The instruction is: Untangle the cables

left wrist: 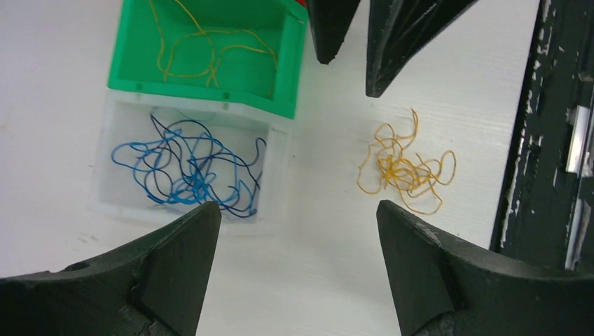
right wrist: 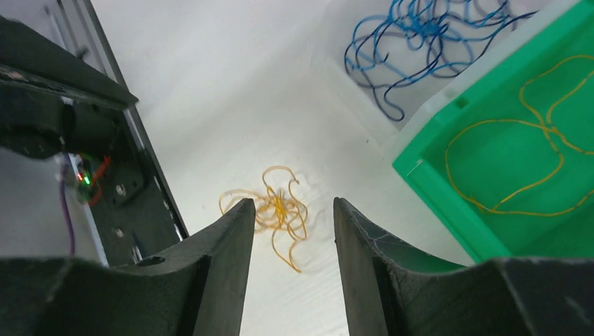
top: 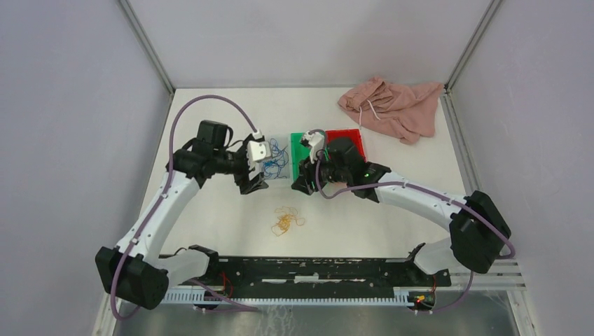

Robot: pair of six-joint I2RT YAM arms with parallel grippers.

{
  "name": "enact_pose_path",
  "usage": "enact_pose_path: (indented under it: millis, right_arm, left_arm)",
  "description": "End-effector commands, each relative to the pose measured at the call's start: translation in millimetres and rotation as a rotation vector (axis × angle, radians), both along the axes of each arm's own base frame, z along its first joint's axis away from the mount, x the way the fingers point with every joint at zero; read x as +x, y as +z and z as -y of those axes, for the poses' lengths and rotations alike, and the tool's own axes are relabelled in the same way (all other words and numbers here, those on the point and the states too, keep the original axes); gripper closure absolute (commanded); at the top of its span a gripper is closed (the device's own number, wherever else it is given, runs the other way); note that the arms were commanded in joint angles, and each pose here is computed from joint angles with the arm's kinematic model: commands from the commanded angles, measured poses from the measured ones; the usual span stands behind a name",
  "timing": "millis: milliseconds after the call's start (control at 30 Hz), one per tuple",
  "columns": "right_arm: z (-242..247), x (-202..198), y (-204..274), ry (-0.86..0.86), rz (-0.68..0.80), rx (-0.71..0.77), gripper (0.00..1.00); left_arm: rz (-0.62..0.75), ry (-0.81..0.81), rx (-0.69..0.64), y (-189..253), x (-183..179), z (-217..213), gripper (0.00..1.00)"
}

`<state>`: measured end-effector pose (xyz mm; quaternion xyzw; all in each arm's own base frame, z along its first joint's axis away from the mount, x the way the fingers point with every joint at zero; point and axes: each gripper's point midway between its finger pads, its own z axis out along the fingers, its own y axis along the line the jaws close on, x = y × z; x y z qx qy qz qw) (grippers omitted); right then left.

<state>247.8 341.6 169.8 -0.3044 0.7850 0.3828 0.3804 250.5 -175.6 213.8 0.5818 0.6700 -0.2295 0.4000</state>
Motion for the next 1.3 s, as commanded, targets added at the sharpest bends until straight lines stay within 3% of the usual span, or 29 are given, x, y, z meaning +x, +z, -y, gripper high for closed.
enact_pose_path:
  millis: [0, 167, 333, 567, 900, 1000, 1200, 1267]
  right_arm:
    - [-8.1, -21.9, -27.0, 0.195, 0.015, -0.171, 0.48]
    - [-6.0, -25.2, -62.8, 0.326, 0.064, -0.334, 0.46]
    - [-17.4, -26.5, -72.5, 0.478, 0.117, -0.344, 0.4]
    - [-30.1, -35.5, -91.0, 0.658, 0.023, -0.381, 0.38]
    - [-36.1, -44.9, -102.2, 0.778, -0.058, -0.398, 0.43]
    - [-40.1, -43.2, -108.7, 0.789, -0.09, -0.406, 0.54]
    - [-41.3, -36.2, -101.8, 0.739, -0.067, -0.409, 0.92]
    - [-40.6, -33.5, -88.1, 0.695, -0.042, -0.393, 0.99]
  left_arm:
    - [0.094, -0.088, -0.018, -3.8, -17.3, 0.0, 0.12]
    - [0.131, -0.083, -0.038, 5.9, -23.2, -1.0, 0.15]
    - [0.152, -0.076, -0.05, 13.3, -25.1, -1.7, 0.15]
    - [0.192, -0.073, -0.074, 32.4, -24.2, 0.0, 0.15]
    - [0.305, -0.052, -0.091, 72.8, -9.5, 0.9, 0.15]
    - [0.323, -0.049, -0.109, 87.1, -9.0, 2.3, 0.15]
    - [0.319, -0.053, -0.125, 91.9, -18.5, 1.7, 0.16]
    - [0.317, -0.055, -0.132, 89.9, -23.4, 1.2, 0.16]
